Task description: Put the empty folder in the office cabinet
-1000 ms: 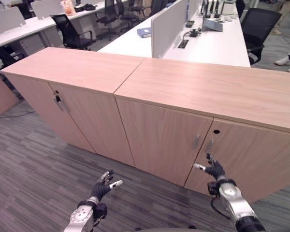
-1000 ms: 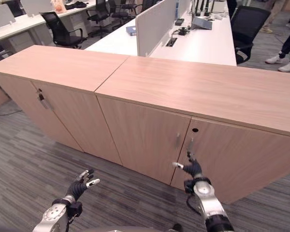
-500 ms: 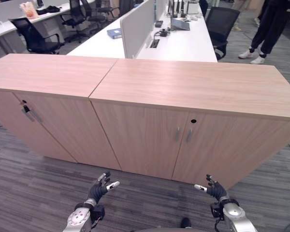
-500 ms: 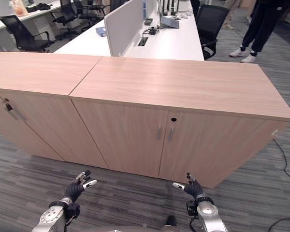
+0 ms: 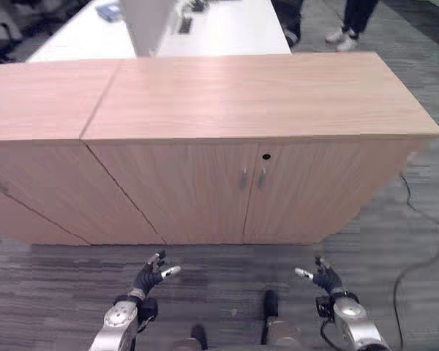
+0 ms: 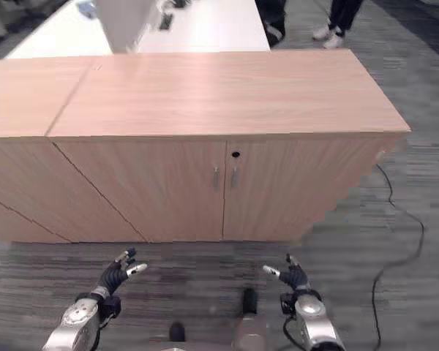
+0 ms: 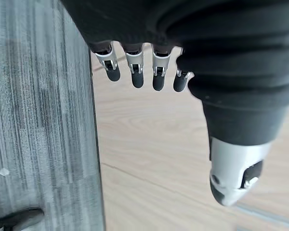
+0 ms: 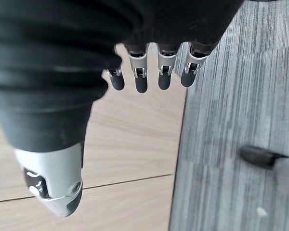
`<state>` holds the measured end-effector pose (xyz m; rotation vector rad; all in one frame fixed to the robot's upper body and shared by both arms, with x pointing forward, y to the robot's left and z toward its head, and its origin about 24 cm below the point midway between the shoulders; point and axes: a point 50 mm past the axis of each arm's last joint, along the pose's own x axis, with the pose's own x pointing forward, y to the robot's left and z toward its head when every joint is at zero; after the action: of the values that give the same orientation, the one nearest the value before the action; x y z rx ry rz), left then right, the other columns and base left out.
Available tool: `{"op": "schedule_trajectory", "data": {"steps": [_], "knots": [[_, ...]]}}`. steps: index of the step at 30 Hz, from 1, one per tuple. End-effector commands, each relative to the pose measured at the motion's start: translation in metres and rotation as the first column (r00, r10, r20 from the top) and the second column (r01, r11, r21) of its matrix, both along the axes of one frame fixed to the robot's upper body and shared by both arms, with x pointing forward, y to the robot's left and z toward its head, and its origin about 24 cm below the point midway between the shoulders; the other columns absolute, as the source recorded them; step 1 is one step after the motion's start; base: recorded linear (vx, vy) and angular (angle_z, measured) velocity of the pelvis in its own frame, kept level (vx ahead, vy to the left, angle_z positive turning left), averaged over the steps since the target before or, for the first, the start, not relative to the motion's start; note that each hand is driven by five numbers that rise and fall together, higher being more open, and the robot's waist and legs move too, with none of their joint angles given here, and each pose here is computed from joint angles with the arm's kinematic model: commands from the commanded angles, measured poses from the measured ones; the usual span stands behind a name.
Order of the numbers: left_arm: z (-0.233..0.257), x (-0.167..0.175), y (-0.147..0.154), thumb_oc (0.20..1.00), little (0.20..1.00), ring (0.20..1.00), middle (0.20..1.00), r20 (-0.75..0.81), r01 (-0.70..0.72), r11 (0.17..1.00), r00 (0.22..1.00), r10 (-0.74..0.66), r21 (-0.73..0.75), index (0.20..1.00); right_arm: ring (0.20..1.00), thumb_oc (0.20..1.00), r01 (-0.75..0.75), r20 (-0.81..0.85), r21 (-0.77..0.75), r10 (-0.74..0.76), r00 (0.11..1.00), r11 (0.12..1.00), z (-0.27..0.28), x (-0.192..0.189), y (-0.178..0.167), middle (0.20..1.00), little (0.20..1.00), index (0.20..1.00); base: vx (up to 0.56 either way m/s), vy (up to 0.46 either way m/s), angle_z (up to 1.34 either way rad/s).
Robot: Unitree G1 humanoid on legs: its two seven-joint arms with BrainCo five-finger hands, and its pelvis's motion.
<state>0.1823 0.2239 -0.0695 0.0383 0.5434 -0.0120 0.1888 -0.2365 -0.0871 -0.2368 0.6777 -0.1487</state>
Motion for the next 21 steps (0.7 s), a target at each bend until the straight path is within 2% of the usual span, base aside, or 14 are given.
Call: {"op": "schedule_trajectory", "data": {"steps": [1,6,21], "knots": [[0.013,0.002,0.014,1.0,1.0,1.0,1.0,0.063,0.012,0.998,0.998,-0.017,0.067,1.0,1.0,1.0,0.004,0.11,0.022,-0.006,0.994,1.0,0.015,0.013,0.0,1.0,1.0,1.0,0.11,-0.093,-0.3],[0.006,-0.008,0.009,1.0,1.0,1.0,1.0,0.038,-0.016,1.0,0.999,0.015,0.016,1.0,1.0,1.0,-0.004,0.069,-0.002,0.004,0.998,1.0,0.011,0.004,-0.008,1.0,1.0,1.0,0.07,-0.085,-0.02],[0.002,-0.011,0.004,1.0,1.0,1.0,1.0,0.016,-0.001,1.0,1.0,0.001,0.006,1.0,1.0,1.0,0.018,0.055,0.004,-0.018,0.998,1.0,0.009,-0.001,-0.013,1.0,1.0,1.0,0.0,-0.011,0.0]]}}
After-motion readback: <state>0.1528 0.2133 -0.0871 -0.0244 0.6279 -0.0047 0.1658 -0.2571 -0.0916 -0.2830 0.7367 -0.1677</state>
